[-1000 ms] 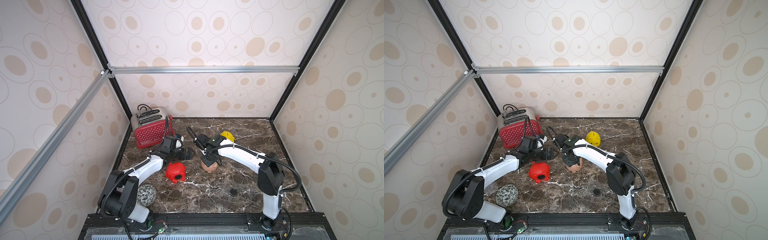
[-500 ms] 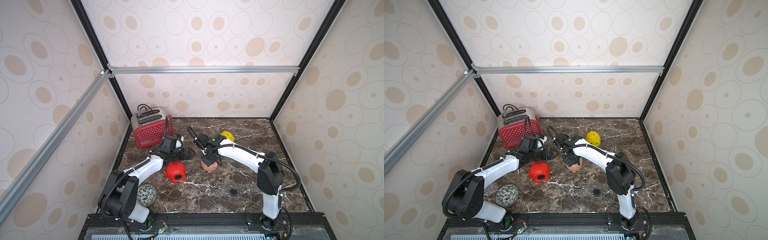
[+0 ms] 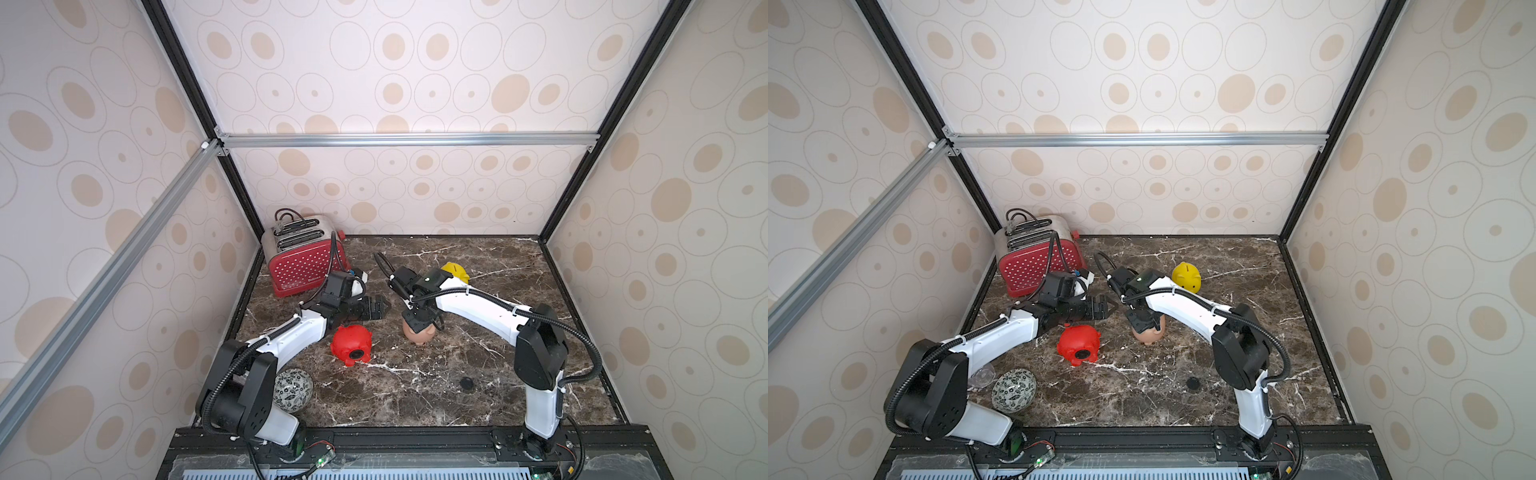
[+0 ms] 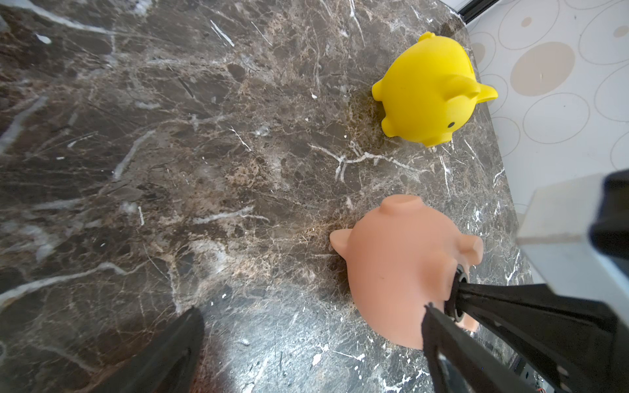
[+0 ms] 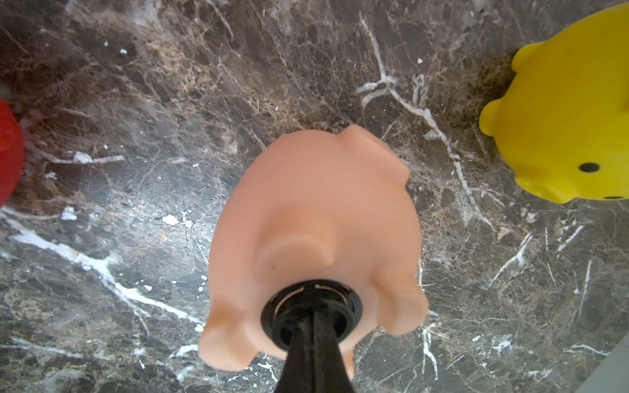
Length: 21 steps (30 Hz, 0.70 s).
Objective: Close piggy banks
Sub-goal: Insert the knob into the piggy bank.
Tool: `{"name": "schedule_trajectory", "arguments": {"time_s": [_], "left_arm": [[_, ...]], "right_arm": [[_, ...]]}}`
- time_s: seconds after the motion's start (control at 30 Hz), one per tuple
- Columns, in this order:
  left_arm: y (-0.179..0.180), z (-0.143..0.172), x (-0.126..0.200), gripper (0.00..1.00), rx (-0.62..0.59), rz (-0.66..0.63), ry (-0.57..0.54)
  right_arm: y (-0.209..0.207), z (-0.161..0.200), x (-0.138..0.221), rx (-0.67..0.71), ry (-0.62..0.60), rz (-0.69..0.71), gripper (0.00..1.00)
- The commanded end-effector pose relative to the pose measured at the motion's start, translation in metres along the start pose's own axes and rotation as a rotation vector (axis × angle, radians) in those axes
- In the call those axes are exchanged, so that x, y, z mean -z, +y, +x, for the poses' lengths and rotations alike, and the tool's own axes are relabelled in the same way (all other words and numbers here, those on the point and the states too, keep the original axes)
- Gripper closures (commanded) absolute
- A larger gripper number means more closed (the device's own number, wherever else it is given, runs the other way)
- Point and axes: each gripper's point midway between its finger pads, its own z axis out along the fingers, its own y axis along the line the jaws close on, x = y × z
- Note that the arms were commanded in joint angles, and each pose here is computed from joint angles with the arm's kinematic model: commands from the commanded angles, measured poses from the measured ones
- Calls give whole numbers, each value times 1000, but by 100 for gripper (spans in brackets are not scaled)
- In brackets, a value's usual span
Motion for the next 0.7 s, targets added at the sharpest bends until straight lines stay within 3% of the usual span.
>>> {"name": "schedule_trajectory", "arguments": {"time_s": [0.0,0.67], "left_arm": [[3,4,-2,1,-16,-4,16],[4,5,-4,1,-17,-2,25]], "right_arm": [[-6,1,4,-10,15,24,100],[0,4,-18,5,69,23,100]]}}
